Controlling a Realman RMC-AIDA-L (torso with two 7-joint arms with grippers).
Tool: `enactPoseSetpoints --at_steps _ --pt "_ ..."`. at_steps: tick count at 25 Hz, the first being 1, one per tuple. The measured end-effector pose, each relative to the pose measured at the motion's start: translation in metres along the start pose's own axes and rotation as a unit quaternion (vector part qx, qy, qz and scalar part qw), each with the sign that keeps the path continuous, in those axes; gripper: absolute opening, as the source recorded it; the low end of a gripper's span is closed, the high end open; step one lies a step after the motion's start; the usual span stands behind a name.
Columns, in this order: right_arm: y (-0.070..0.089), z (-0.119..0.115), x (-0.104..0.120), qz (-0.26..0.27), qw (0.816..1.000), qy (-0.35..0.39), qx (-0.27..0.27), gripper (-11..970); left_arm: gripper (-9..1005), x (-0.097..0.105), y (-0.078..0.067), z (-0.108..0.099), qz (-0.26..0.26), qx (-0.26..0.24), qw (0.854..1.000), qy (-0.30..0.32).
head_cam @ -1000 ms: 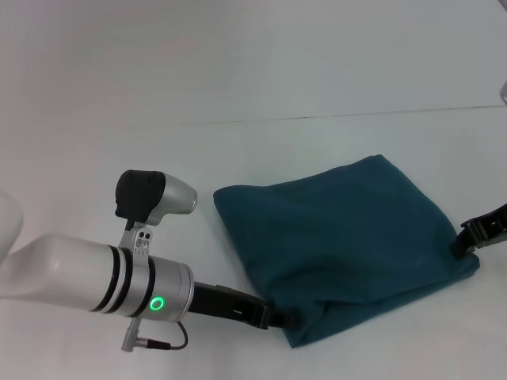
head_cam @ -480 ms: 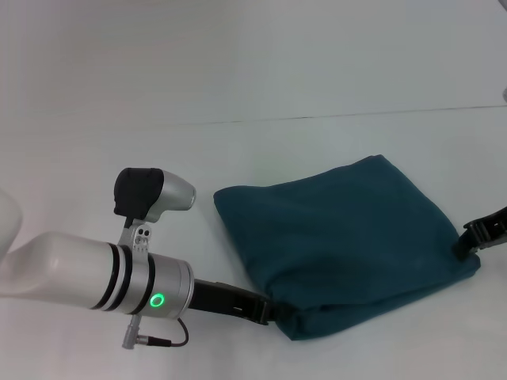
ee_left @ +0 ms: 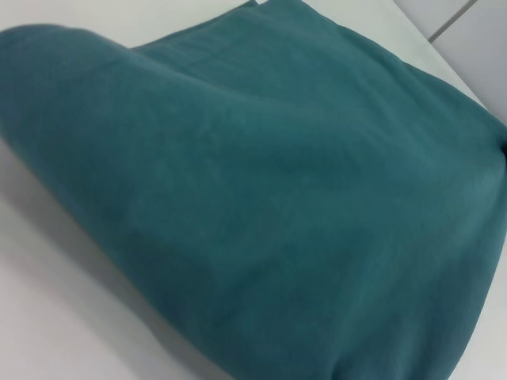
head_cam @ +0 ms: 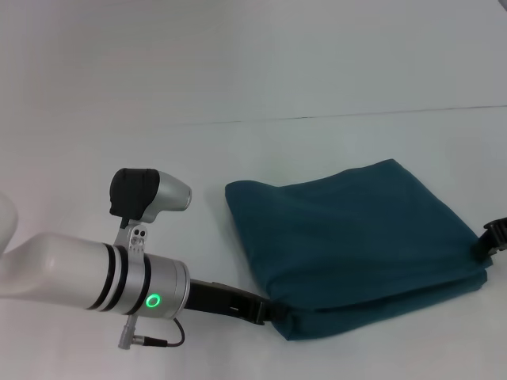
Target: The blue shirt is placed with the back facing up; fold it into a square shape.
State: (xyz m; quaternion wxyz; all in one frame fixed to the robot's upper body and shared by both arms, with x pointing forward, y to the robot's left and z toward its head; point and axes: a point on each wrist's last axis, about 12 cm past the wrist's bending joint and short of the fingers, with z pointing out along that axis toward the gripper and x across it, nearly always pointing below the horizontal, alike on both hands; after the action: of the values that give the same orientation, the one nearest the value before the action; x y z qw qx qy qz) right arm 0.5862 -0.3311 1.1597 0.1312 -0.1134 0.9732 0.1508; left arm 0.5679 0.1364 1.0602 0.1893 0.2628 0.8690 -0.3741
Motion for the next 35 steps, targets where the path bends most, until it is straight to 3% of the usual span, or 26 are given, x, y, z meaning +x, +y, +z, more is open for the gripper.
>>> enactPoseSetpoints --at_steps 19,30,35 --pt "-0.01 0.005 0.003 0.028 0.999 -0.003 0.033 61 87 -0.001 -0.003 -0.001 0.005 0.01 1.0 0.007" --pt "-0.026 -0.01 0.008 0.056 0.997 -0.037 0.04 279 84 -0.006 -0.001 -0.01 0.012 0.013 1.0 0.014" --pt "-0.028 -0.014 0.008 0.054 0.997 -0.044 0.043 528 82 -0.012 0.014 -0.031 0.008 -0.004 1.0 0.014"
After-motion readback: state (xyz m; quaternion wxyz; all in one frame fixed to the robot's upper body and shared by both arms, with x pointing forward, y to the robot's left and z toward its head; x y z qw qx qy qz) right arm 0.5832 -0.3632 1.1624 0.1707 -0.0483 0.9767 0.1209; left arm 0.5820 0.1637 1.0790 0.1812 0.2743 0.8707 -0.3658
